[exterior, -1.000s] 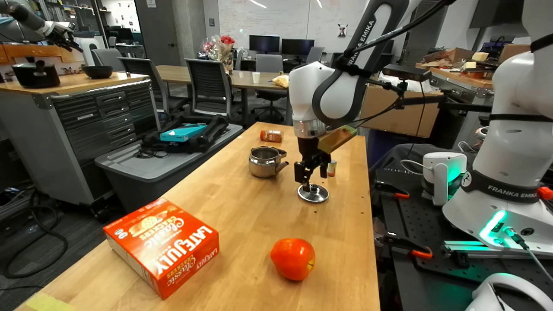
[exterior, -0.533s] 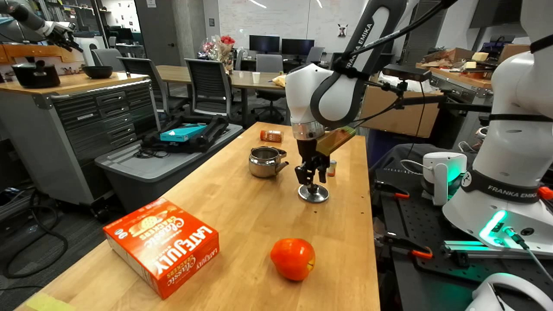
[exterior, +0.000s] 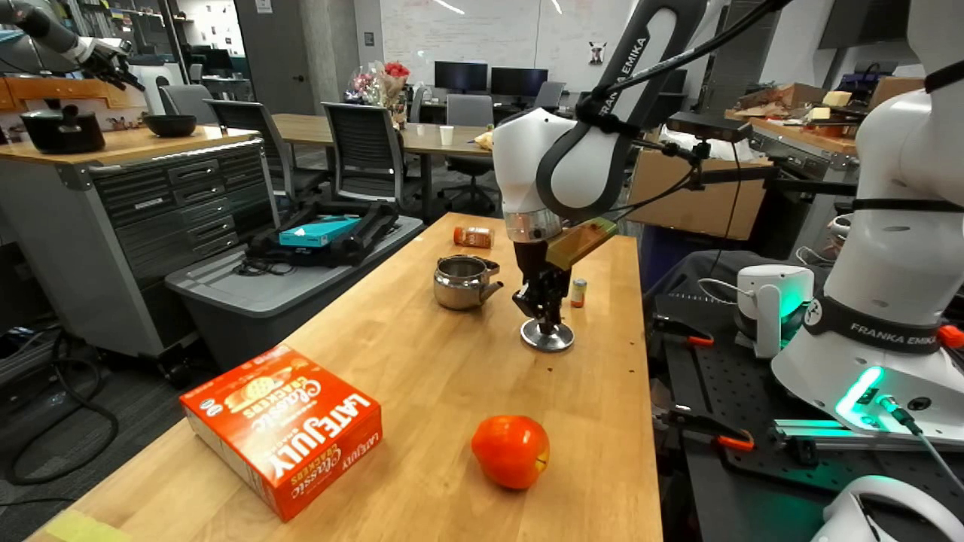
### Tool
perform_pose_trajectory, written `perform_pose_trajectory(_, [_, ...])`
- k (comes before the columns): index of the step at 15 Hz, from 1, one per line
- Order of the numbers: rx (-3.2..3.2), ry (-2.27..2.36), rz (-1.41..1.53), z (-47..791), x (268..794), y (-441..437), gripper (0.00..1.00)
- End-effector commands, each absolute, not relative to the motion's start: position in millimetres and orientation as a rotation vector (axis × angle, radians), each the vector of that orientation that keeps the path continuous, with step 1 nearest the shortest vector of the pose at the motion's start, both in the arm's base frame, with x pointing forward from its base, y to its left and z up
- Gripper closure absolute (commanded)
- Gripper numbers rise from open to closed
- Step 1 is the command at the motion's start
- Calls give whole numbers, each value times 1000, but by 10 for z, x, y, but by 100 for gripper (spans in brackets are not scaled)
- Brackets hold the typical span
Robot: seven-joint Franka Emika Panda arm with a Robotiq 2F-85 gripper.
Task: Put the lid on the kettle
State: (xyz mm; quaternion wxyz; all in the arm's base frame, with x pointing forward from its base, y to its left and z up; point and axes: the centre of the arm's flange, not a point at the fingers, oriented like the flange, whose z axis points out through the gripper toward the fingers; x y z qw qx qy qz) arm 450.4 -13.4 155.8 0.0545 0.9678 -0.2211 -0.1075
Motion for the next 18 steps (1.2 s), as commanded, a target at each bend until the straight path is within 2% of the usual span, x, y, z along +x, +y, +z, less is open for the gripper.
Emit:
perform_pose_trajectory(1, [2941,-700,-352,1616,4569,-114,92])
perform_pose_trajectory(8, [2985,-745,-385,1923,4672,-80,93])
perform_pose_trajectory(18, [3049,-800,-248,2681,4952,-31,93])
